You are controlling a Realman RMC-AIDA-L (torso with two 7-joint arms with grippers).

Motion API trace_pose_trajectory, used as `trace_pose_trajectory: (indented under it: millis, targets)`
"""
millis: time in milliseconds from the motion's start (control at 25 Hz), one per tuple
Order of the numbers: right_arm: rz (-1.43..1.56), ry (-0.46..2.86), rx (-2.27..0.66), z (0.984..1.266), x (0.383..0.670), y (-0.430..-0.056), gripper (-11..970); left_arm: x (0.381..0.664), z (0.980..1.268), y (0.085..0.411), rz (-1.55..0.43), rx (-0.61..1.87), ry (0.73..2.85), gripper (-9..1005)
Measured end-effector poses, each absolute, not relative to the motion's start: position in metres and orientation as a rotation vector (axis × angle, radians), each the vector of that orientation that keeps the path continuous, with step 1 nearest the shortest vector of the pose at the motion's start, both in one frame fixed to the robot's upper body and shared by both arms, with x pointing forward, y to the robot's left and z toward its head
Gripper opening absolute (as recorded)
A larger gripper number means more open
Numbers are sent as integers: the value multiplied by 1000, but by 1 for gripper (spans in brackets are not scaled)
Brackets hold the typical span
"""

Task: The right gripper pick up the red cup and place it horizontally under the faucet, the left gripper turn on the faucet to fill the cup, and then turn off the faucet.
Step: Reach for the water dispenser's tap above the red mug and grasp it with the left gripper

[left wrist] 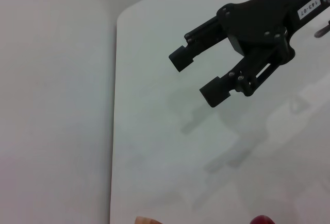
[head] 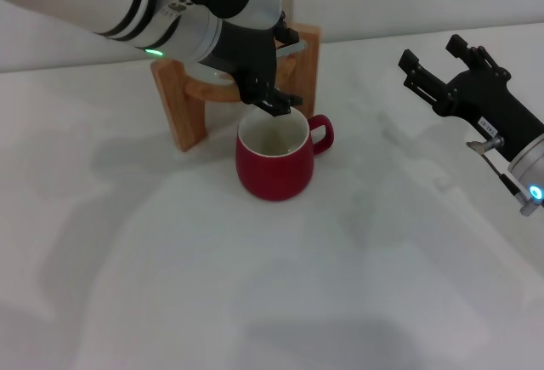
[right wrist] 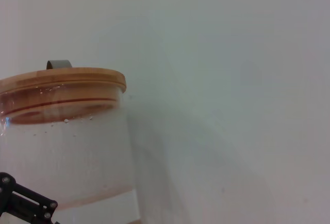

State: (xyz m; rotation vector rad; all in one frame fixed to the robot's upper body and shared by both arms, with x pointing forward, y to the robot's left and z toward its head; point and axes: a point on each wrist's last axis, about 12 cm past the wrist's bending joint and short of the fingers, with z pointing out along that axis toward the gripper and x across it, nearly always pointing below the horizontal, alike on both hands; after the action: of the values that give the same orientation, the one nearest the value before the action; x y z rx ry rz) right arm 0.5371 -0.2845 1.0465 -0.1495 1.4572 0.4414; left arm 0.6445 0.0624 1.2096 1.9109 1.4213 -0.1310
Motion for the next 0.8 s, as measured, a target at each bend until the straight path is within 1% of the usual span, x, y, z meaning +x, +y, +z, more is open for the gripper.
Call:
trace_pose_trajectory:
  millis: [800]
  targets:
    - [440,1458,-148,1046,536,-285,873,642,1211,64,-159,1928,1430,860]
